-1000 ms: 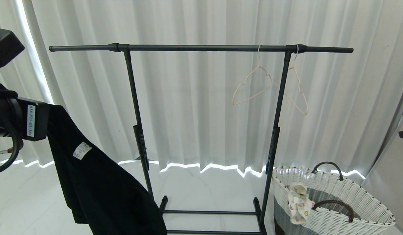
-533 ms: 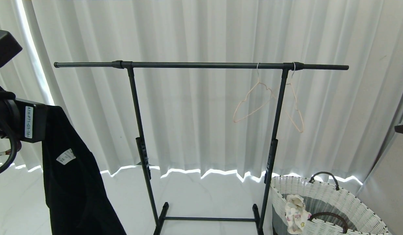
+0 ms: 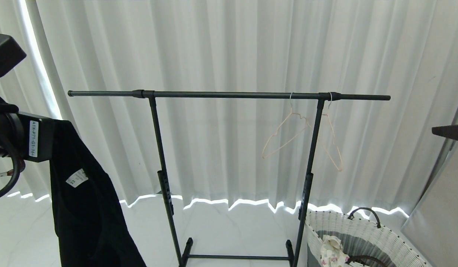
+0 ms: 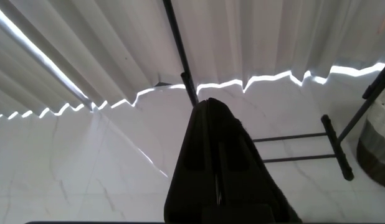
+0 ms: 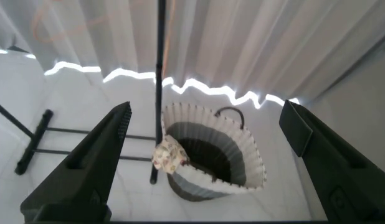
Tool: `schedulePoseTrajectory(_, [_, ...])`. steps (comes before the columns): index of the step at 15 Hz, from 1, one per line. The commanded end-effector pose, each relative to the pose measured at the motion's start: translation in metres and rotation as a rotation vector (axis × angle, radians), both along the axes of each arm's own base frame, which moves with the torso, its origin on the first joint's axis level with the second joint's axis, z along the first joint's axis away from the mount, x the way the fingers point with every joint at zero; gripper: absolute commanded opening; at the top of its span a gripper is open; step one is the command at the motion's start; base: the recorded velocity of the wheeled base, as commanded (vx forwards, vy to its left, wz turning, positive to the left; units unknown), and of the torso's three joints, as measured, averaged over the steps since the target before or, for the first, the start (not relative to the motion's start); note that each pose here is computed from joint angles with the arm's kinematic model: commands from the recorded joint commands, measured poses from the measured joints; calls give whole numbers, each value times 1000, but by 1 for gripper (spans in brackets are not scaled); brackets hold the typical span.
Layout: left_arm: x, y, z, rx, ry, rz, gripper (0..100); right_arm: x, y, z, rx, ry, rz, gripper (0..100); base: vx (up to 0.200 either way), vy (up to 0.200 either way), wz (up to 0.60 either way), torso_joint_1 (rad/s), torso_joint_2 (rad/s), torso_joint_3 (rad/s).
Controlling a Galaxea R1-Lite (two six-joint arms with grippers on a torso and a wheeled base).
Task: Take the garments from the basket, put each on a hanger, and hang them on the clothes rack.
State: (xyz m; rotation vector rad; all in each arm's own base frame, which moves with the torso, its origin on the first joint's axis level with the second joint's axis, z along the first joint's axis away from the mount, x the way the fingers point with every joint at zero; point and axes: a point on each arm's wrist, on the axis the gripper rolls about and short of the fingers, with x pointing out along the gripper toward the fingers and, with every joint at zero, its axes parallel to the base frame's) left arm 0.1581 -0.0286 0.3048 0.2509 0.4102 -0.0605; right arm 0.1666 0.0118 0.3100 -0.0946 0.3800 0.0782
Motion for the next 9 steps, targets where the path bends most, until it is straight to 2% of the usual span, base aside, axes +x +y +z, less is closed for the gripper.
schedulePoseTrajectory(1, [0, -1, 0, 1, 1, -3, 0, 5, 1, -12, -1, 27, 10, 100, 200, 200, 0, 246, -535, -290])
schedulePoseTrajectory(4, [0, -3, 0, 2, 1, -22, 0, 7, 1, -17, 5, 45, 27, 100, 200, 200, 0, 146, -308, -163])
schedulePoseTrajectory(8, [-1, -7, 0, 3, 1, -45, 0, 14, 3, -22, 20, 71, 62, 100, 200, 200, 0, 28, -41, -24])
schedulePoseTrajectory(9, [-1, -8, 0, 4, 2, -48, 0, 20, 3, -25, 16, 85, 61, 100, 200, 0, 0, 22, -2, -2])
